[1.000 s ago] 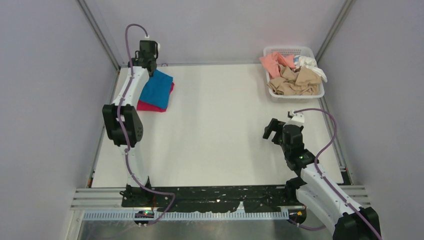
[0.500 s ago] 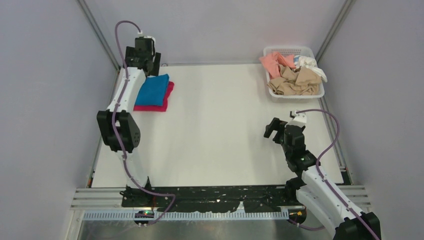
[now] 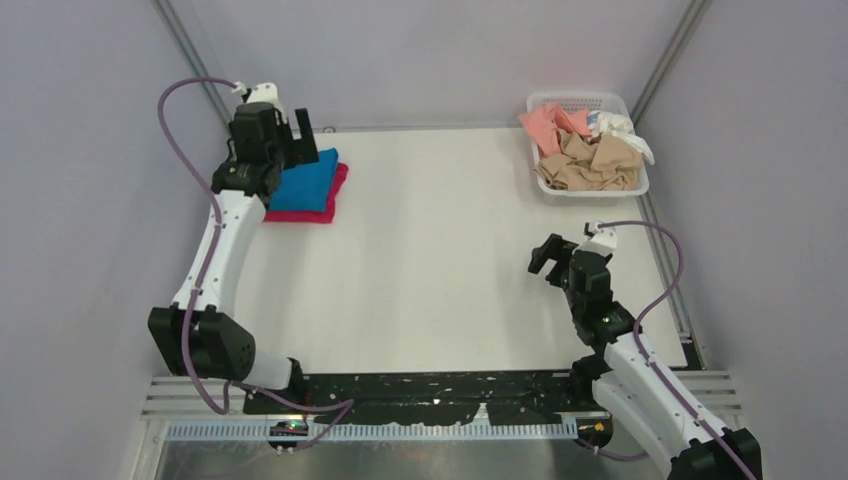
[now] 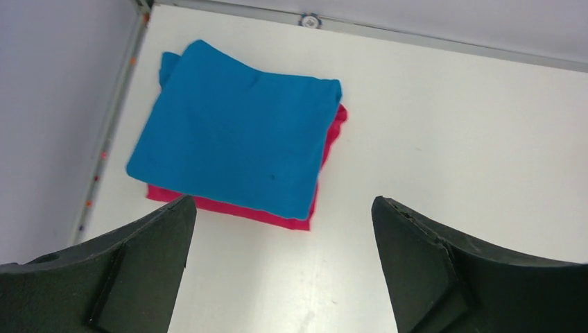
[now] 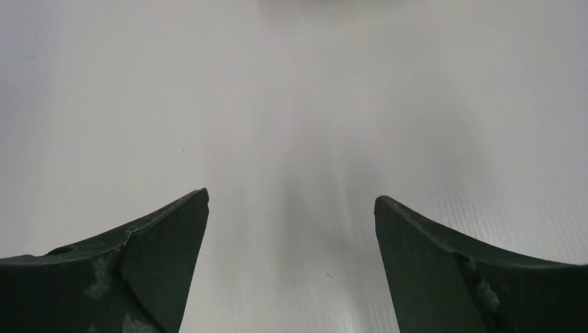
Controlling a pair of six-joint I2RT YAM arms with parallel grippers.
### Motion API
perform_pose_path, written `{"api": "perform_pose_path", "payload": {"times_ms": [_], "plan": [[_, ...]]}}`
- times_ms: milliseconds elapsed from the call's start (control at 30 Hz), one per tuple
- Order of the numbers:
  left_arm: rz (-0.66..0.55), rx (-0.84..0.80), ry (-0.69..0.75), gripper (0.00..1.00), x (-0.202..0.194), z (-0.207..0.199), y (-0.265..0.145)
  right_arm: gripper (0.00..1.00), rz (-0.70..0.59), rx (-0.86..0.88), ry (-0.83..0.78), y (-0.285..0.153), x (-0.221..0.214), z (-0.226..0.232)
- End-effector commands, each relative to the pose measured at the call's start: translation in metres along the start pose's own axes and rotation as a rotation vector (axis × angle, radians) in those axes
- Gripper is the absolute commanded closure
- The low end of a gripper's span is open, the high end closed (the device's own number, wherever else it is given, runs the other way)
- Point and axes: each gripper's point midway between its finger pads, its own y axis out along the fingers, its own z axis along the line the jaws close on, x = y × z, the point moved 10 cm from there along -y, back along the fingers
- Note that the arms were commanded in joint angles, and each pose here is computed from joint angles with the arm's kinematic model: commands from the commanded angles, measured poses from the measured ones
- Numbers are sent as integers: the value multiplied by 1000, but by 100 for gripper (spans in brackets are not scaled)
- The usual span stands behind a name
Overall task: Fold and stack the t-shirts
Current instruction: Reset both arms
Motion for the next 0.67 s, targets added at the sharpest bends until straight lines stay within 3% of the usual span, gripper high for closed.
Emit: {"api": "perform_pose_path", "payload": {"times_ms": [0,233,367,433,633], "plan": [[-62,-196,-226,1,-10,-17,-31,5,-45,-17,85,-1,5,2],[-58,-211,-160,0,-110,-45,-79,5,-73,41,57,-7,8,3],[-55,-362,-255,0,-165,-46,-93,5,-97,55,68,-8,6,2],[-62,-412,-270,0,-182,-44,-96,5,-103,50,71,-8,5,0],[-56,-298,-250,0,-193,-27,-103,5,-136,54,67,-12,5,-2]]}}
